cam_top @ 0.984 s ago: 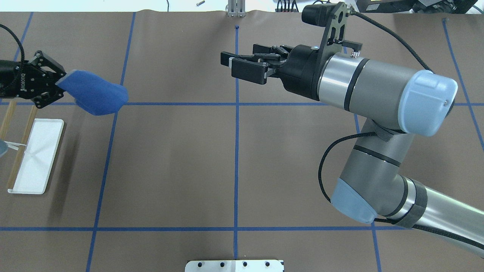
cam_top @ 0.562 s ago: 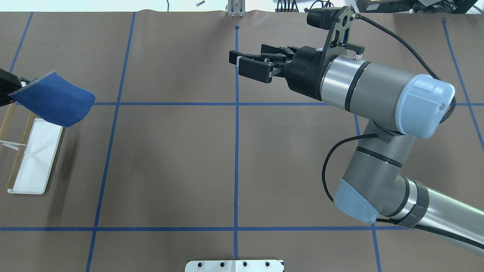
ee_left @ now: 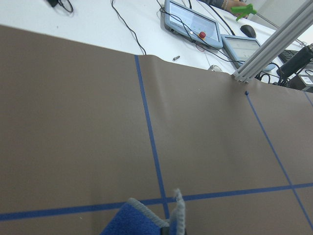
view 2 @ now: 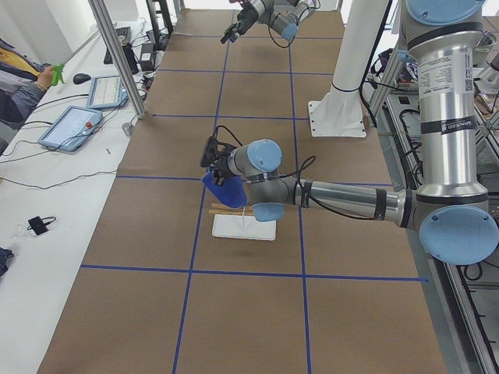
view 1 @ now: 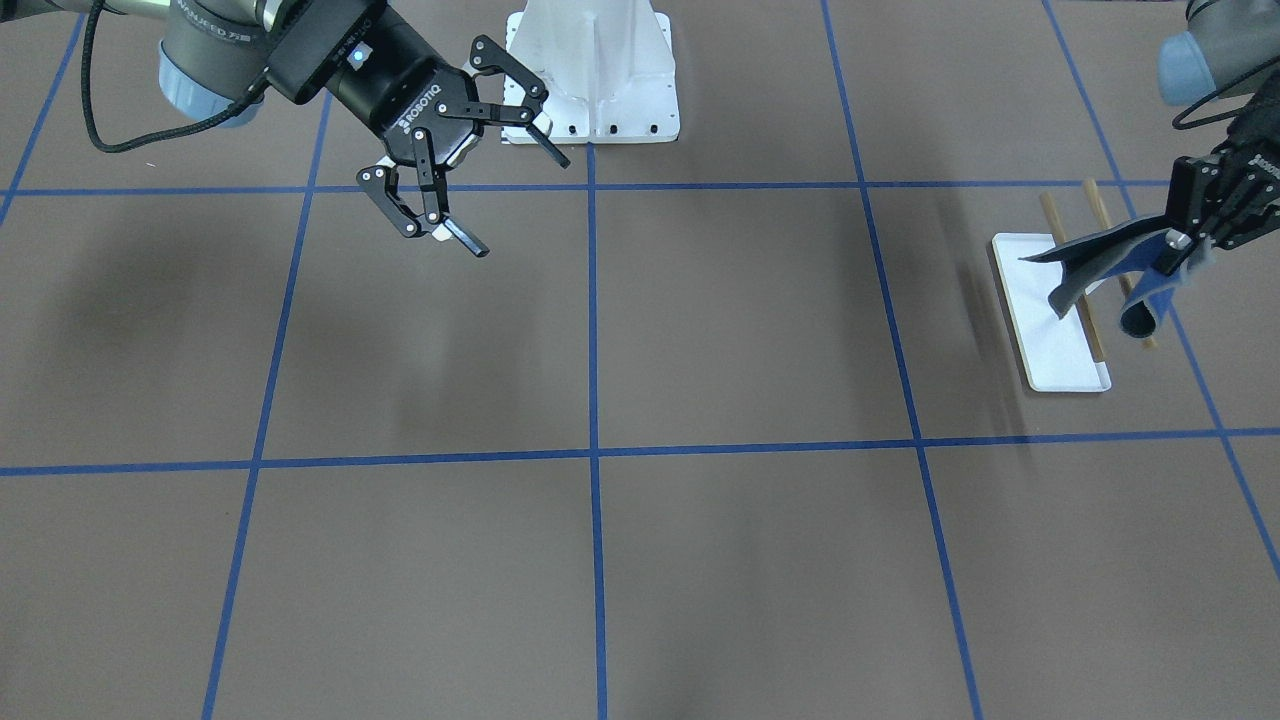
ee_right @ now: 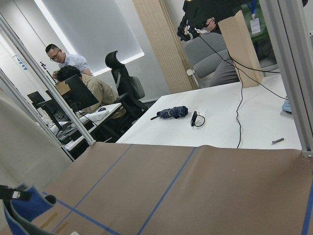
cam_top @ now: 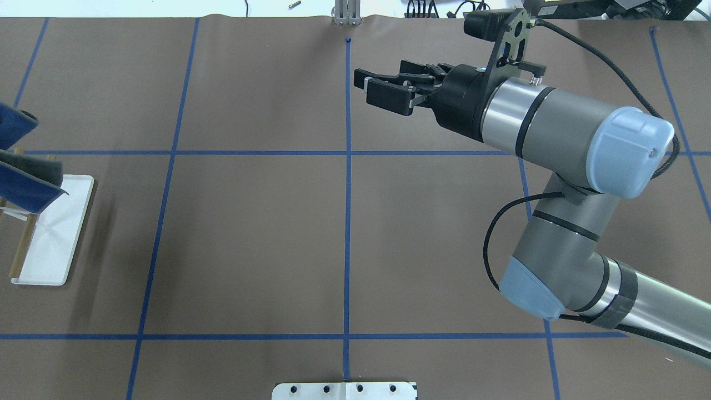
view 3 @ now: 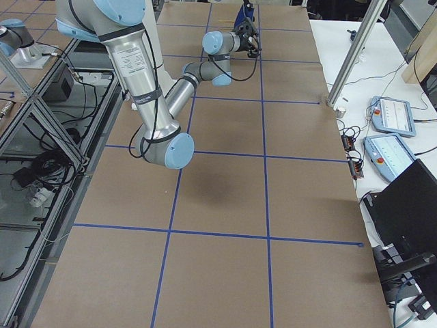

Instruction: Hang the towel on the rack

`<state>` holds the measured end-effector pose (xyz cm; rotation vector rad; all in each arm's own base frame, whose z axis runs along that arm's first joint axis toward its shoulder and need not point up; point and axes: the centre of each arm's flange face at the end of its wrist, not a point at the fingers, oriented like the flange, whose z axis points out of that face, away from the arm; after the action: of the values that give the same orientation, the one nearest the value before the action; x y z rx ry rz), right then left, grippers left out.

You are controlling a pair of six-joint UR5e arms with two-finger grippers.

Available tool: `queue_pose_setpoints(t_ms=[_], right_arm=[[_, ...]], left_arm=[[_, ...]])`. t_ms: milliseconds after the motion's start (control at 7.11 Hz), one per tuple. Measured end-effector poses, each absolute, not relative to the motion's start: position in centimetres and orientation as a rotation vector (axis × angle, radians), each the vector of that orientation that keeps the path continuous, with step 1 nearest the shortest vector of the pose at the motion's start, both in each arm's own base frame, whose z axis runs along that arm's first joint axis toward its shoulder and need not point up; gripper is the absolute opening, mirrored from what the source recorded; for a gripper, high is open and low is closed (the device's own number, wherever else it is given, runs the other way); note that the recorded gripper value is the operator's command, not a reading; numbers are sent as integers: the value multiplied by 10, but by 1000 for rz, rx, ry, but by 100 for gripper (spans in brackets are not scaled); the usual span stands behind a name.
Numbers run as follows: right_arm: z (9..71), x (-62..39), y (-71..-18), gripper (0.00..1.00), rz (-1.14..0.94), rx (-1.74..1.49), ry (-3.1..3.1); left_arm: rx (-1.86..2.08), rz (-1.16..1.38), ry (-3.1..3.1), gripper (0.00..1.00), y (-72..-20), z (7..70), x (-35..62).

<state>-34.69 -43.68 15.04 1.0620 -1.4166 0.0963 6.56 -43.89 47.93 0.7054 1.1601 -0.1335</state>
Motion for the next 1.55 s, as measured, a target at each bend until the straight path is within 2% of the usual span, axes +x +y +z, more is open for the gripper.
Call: queue_pose_setpoints(t_ms=[422,703,1547], right_arm=[[243,-298,-469,100,175,1016,-1201],[293,-264,-481,100,224,984,-1089],[314,-254,-488,100,247,968,-1049]], left_arm=[[831,-116,989,0,-431,486,41],[850,-177,1035,0,-429,457,41],[1218,270,324,0,-462,455,23]])
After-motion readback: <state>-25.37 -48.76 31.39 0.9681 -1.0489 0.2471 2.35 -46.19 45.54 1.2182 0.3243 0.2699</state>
